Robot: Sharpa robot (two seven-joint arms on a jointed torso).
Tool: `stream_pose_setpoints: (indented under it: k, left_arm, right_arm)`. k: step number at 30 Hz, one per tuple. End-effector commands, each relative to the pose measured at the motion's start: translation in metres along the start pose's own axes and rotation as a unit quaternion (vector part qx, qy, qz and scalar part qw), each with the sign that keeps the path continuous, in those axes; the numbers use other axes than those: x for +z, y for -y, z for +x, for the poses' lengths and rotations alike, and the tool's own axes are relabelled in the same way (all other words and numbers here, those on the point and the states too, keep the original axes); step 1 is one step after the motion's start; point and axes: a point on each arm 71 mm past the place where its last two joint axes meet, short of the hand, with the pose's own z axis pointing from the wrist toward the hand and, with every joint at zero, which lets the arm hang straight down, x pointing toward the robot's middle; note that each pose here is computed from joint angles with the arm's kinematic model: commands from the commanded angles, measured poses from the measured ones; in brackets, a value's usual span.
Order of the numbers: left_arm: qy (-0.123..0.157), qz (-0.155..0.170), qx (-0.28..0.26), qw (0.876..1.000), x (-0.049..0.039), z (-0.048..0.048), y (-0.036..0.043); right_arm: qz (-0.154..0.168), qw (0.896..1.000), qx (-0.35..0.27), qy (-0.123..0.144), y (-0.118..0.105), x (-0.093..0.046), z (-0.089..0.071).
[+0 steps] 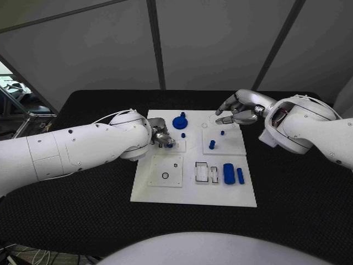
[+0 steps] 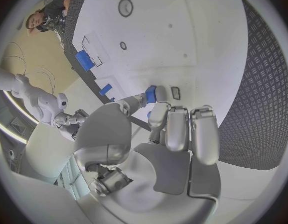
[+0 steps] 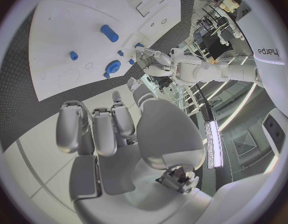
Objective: Assemble the parts on the task board
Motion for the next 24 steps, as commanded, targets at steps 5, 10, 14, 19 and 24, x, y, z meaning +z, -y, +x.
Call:
stream_pose_setpoints:
  k: [5,10,14,19,24]
  left_arm:
    - [-0.020,-0.006,0.002,1.000,0.0014,0.0044,-0.0005]
    - [-0.017,-0.005,0.000,1.000,0.0017,0.0042,0.0003]
    - [-0.012,-0.005,-0.003,1.000,0.0024,0.0033,0.0005]
    - [-0.007,-0.008,-0.007,1.000,0.0035,0.0019,-0.0008]
    - [-0.003,-0.011,-0.009,1.000,0.0041,0.0005,-0.0029]
  right_arm:
    - [-0.003,1.000,-0.002,-0.002,-0.0014,-0.0001,-0.0007]
    - [-0.003,1.000,-0.002,-0.002,-0.0014,-0.0001,-0.0007]
    - [-0.003,1.000,-0.002,-0.002,-0.0015,-0.0001,-0.0006]
    - [-0.003,1.000,-0.002,-0.002,-0.0015,-0.0002,-0.0007]
    - [-0.003,1.000,-0.002,-0.002,-0.0011,-0.0005,-0.0009]
